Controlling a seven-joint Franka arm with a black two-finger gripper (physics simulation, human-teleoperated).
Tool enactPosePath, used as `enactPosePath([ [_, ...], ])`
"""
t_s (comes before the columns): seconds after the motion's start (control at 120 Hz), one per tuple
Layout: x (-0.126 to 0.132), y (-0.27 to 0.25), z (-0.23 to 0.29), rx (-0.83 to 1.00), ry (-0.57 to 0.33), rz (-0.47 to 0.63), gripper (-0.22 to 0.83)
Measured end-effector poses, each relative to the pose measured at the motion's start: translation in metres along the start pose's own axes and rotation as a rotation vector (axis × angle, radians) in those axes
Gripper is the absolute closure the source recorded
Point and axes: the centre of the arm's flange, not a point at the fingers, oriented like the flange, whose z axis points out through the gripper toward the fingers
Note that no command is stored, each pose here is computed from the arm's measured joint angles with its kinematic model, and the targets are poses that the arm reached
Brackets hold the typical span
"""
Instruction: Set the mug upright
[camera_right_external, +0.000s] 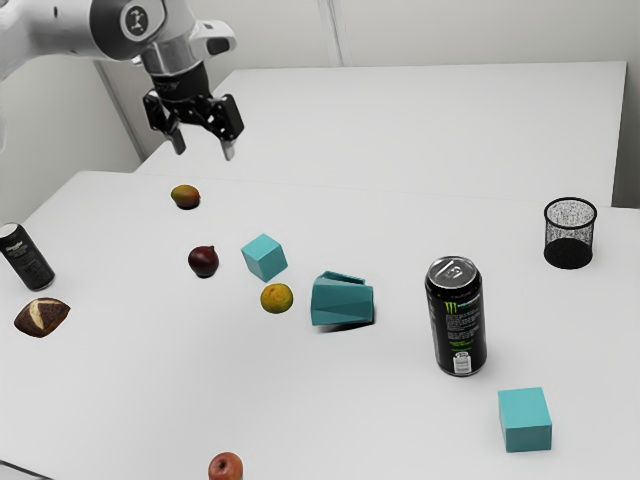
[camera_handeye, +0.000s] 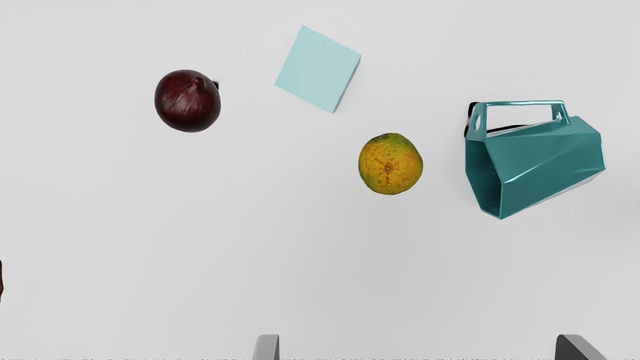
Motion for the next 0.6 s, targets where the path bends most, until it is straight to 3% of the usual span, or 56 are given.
enactPosePath([
  [0.267,0.002,-0.011,0.024,-0.043,-0.055,-0.048,0.00],
  [0.6,-0.012,-0.050,0.113,-0.268,-0.209,-0.178,0.00],
])
